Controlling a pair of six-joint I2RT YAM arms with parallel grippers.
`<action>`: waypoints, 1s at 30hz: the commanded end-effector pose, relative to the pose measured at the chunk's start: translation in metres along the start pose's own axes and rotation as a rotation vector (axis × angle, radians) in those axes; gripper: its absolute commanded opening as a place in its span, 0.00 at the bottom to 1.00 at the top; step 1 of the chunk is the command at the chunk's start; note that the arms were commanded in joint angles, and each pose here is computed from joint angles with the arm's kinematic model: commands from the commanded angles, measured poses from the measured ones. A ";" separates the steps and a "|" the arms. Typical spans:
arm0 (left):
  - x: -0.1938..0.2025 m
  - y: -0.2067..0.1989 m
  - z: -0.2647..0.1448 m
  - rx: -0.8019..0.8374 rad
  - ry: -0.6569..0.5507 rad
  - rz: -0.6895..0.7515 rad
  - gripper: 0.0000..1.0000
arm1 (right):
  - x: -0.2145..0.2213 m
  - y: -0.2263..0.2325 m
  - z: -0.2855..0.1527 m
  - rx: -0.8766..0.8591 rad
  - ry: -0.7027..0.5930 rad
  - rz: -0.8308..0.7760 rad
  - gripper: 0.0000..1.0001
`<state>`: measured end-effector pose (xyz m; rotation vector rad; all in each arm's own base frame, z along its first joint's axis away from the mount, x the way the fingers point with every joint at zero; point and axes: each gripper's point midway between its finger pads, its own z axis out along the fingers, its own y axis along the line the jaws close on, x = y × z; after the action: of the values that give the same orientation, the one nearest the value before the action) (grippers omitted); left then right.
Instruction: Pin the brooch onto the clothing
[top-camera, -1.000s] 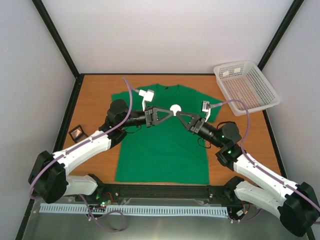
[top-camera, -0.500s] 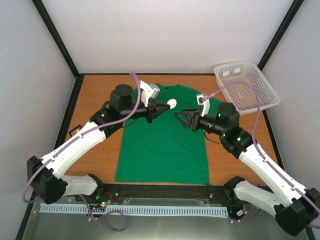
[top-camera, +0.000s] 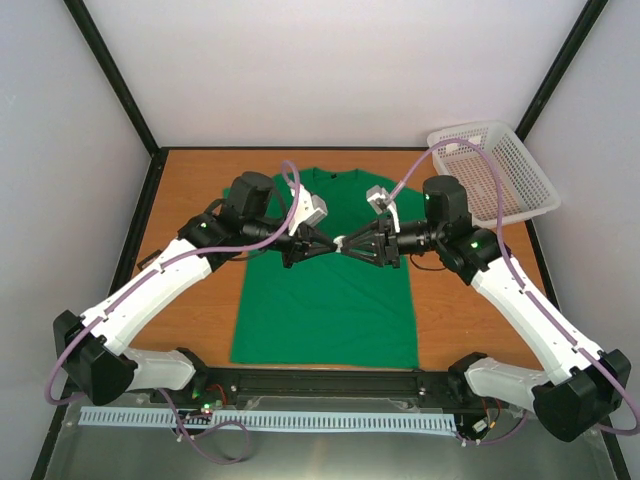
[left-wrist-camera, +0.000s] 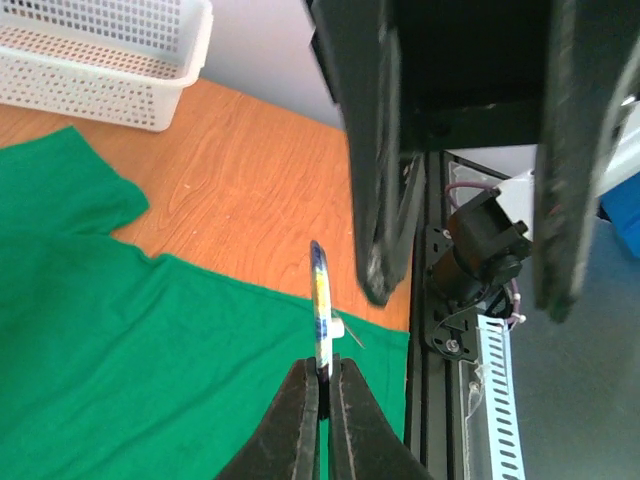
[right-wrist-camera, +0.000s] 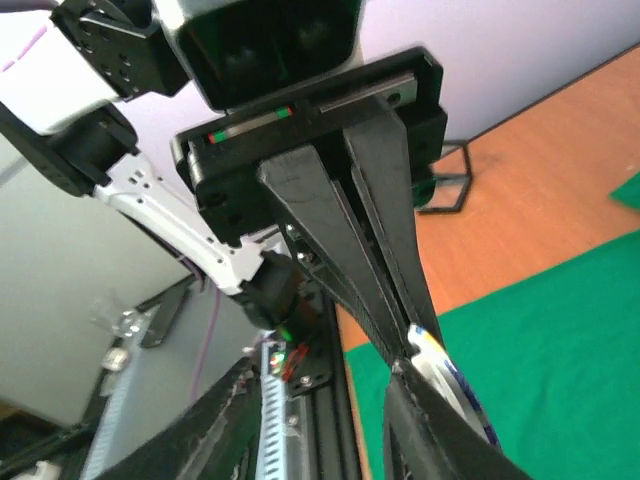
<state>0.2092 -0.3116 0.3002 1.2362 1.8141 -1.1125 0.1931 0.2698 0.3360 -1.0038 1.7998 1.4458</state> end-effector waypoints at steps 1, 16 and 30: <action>-0.020 -0.022 -0.008 0.084 -0.030 0.075 0.01 | 0.008 0.012 0.000 -0.095 0.040 -0.010 0.30; -0.008 -0.030 -0.008 0.132 0.012 0.068 0.01 | 0.008 0.000 -0.009 0.068 0.025 -0.031 0.40; -0.005 -0.033 -0.009 0.151 0.019 0.058 0.01 | 0.017 -0.012 -0.012 0.143 0.071 -0.035 0.42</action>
<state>0.1900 -0.3083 0.2978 1.3291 1.8297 -1.1865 0.1855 0.2626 0.3217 -1.0603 1.8574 1.3766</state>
